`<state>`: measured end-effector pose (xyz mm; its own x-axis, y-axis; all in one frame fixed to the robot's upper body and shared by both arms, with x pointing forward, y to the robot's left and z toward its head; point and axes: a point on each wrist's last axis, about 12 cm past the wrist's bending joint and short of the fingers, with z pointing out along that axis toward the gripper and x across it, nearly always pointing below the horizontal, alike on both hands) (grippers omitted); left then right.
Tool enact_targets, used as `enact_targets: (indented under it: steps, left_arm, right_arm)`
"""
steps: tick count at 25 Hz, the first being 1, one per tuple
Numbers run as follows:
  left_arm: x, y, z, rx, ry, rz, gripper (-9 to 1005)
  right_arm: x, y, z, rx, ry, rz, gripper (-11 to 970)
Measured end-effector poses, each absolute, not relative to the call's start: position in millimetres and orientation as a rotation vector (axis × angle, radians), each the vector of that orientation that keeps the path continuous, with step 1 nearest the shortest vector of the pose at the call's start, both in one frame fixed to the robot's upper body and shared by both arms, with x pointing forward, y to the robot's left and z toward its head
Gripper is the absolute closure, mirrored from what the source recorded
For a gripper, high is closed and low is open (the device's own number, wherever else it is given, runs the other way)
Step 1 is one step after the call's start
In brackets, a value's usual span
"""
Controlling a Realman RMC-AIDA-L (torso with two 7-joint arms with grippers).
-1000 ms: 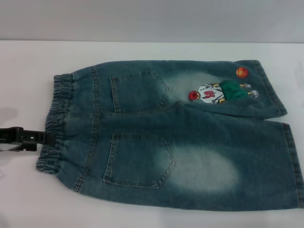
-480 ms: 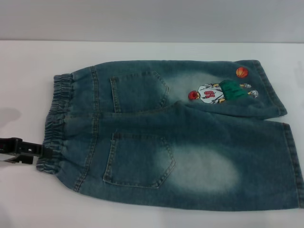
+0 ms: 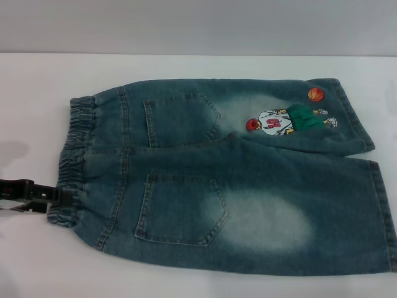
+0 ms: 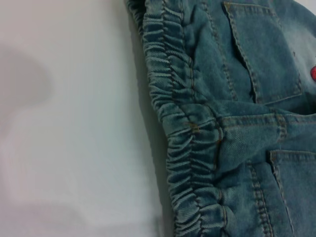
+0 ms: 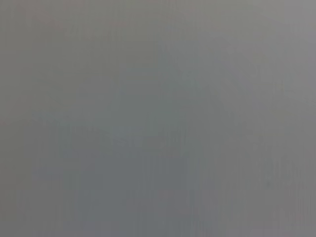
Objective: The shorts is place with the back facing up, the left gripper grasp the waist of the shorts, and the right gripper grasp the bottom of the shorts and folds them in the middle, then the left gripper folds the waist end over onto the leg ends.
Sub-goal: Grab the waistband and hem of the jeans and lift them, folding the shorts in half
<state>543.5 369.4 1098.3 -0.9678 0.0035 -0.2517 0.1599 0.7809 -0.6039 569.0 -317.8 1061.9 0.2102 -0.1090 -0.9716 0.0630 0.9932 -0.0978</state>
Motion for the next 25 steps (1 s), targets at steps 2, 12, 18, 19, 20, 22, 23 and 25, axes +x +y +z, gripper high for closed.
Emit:
enact_targets:
  steps: [2,12,18,19,20,22,23,25]
  left_arm:
    - [543.5,368.9,1097.9,0.13,2.736,-0.959,182]
    - [542.8,367.0,1095.8,0.133,2.736,-0.967,182]
    - [542.9,367.1,1093.8,0.125,2.735,-0.963,183]
    - [542.9,367.1,1093.8,0.125,2.735,-0.963,183]
    - [543.2,367.3,1093.6,0.124,2.734,-0.958,183]
    - [544.0,366.4,1093.7,0.131,2.736,-0.956,183]
    - [544.1,365.7,1093.5,0.135,2.738,-0.957,183]
    - [544.3,363.9,1093.1,0.143,2.742,-0.964,182]
  right_arm:
    - [568.9,-317.8,1061.9,-0.04,1.354,-0.12,397]
    - [569.0,-318.3,1062.1,-0.041,1.354,-0.121,397]
    - [569.3,-318.4,1062.3,-0.042,1.353,-0.12,397]
    - [569.3,-318.5,1062.4,-0.043,1.353,-0.12,397]
    - [569.3,-318.5,1062.4,-0.043,1.353,-0.12,397]
    - [569.3,-318.6,1062.4,-0.043,1.353,-0.12,396]
    - [569.3,-318.7,1062.4,-0.043,1.353,-0.12,396]
    - [569.3,-318.7,1062.5,-0.043,1.353,-0.12,396]
